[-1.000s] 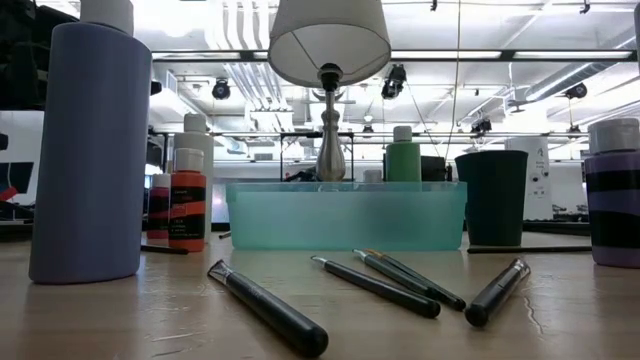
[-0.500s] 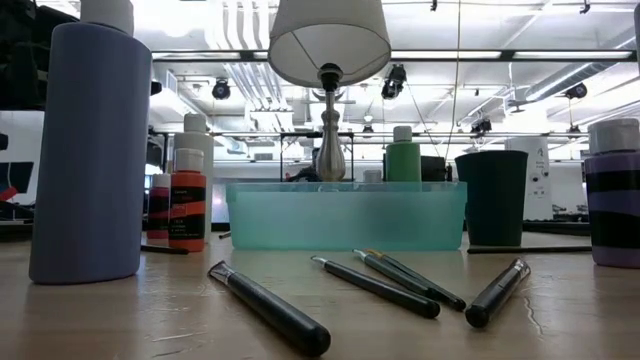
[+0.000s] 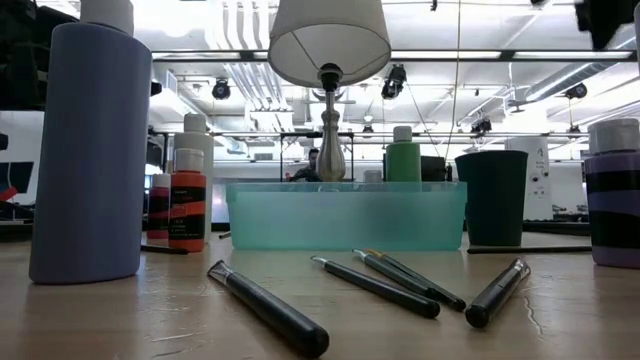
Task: Pick & Place Paint Supplies
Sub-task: Put the pink paint bottle into the green bin
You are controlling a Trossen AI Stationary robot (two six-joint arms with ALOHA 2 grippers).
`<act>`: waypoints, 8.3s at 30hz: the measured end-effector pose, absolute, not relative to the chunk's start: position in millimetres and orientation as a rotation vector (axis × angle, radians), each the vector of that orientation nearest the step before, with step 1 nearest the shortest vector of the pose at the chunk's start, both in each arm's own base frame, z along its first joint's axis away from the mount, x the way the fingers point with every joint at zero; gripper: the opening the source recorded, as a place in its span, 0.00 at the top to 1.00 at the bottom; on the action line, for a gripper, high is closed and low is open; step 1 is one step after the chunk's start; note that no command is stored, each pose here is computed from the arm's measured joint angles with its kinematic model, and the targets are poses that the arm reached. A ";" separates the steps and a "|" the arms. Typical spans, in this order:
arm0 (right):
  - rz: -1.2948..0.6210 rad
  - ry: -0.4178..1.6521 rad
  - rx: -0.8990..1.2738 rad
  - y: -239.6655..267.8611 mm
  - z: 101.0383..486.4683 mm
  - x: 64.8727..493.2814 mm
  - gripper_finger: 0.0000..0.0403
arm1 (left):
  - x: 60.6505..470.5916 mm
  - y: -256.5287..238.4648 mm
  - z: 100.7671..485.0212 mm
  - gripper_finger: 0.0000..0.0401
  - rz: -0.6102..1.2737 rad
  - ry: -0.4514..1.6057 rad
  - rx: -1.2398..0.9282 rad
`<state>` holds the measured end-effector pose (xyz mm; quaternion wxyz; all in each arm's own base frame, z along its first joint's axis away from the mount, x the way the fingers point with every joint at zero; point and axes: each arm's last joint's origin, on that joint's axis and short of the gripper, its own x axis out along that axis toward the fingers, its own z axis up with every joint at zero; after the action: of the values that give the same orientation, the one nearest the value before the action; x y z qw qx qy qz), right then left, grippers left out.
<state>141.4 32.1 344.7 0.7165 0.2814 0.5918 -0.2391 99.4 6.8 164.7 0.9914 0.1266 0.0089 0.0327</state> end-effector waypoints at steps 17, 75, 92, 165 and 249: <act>-0.512 1.365 0.495 37.9 255.8 161.4 0.53 | 99.5 6.8 164.7 0.96 0.066 0.018 0.254; -0.475 1.256 0.676 52.3 166.0 157.4 0.47 | 99.5 6.8 164.6 0.96 0.067 0.019 0.254; -0.341 1.243 0.813 63.4 256.1 178.4 0.55 | 99.5 6.8 164.6 0.96 0.066 0.019 0.254; -0.878 1.335 0.977 161.1 310.4 181.3 0.48 | 99.5 6.8 164.6 0.96 0.066 0.019 0.254; -0.862 1.312 1.054 136.0 223.7 176.3 0.72 | 99.5 6.8 164.7 0.96 0.066 0.019 0.254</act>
<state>176.3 136.0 223.7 0.5855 0.4520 0.5624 -0.3696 99.5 6.8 164.7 0.9914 0.1265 0.0094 0.0331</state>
